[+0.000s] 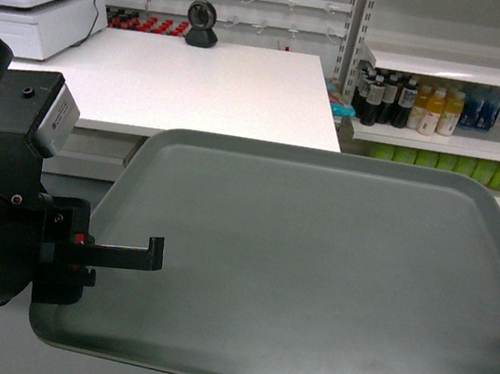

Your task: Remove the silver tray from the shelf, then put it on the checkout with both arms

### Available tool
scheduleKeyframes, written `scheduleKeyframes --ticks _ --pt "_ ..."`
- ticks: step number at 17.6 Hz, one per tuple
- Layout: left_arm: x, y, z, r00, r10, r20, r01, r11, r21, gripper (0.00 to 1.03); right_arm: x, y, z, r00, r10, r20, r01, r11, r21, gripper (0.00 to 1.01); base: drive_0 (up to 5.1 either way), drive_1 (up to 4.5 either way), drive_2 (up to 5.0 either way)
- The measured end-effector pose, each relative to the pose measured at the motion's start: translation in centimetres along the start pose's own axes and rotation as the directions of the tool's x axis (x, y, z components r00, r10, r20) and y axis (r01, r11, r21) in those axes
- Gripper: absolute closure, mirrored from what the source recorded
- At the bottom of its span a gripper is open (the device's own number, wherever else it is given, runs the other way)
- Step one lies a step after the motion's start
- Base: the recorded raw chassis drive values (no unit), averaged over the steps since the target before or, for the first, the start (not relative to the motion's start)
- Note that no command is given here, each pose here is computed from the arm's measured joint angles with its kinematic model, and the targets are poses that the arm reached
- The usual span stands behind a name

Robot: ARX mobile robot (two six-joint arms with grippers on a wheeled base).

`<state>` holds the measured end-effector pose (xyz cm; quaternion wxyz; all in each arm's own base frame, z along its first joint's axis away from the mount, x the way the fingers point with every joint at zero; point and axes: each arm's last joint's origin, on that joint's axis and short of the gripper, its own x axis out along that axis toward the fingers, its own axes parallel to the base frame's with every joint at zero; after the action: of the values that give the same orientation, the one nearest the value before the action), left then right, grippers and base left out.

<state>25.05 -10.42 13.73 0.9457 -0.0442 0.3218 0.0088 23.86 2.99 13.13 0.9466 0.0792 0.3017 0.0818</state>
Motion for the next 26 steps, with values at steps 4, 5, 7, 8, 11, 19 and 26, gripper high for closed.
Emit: scheduleKeyframes --ticks 4,5,7,8,11,19,26 --pt "0.00 -0.01 0.03 1.000 -0.001 0.003 0.001 1.0000 -0.001 1.00 0.00 0.00 0.02 1.000 0.000 0.001 0.000 1.0000 0.000 0.98 -4.8 2.56 2.6" --pt "0.00 -0.01 0.02 1.000 0.000 0.002 0.000 1.0000 0.000 1.00 0.00 0.01 0.05 1.000 0.001 0.003 -0.001 1.0000 0.000 0.98 -4.8 2.58 2.6" --pt "0.00 -0.01 0.03 1.000 -0.001 0.004 0.001 1.0000 -0.001 1.00 0.00 0.01 0.08 1.000 0.001 0.006 -0.001 1.0000 -0.001 0.98 -4.8 2.57 2.6" --pt "0.00 0.00 0.01 1.000 0.000 0.001 0.000 1.0000 0.000 1.00 0.00 0.00 0.00 1.000 0.000 -0.001 0.000 1.0000 0.000 0.98 -4.9 2.52 2.5" --pt "0.00 0.00 0.01 1.000 0.000 0.001 0.000 1.0000 0.000 1.00 0.00 0.01 0.03 1.000 0.001 0.002 -0.001 1.0000 0.000 0.98 -4.9 2.55 2.5" --pt "0.05 0.14 0.05 1.000 -0.001 -0.001 0.001 1.0000 0.000 1.00 0.02 0.19 0.04 1.000 0.011 0.003 -0.011 0.9999 -0.004 0.98 -2.3 1.23 1.2" --pt "-0.01 0.03 0.02 1.000 0.002 0.003 -0.002 1.0000 0.000 1.00 0.01 0.12 -0.04 1.000 0.002 0.000 -0.002 1.0000 -0.003 0.98 0.0 4.25 -4.3"
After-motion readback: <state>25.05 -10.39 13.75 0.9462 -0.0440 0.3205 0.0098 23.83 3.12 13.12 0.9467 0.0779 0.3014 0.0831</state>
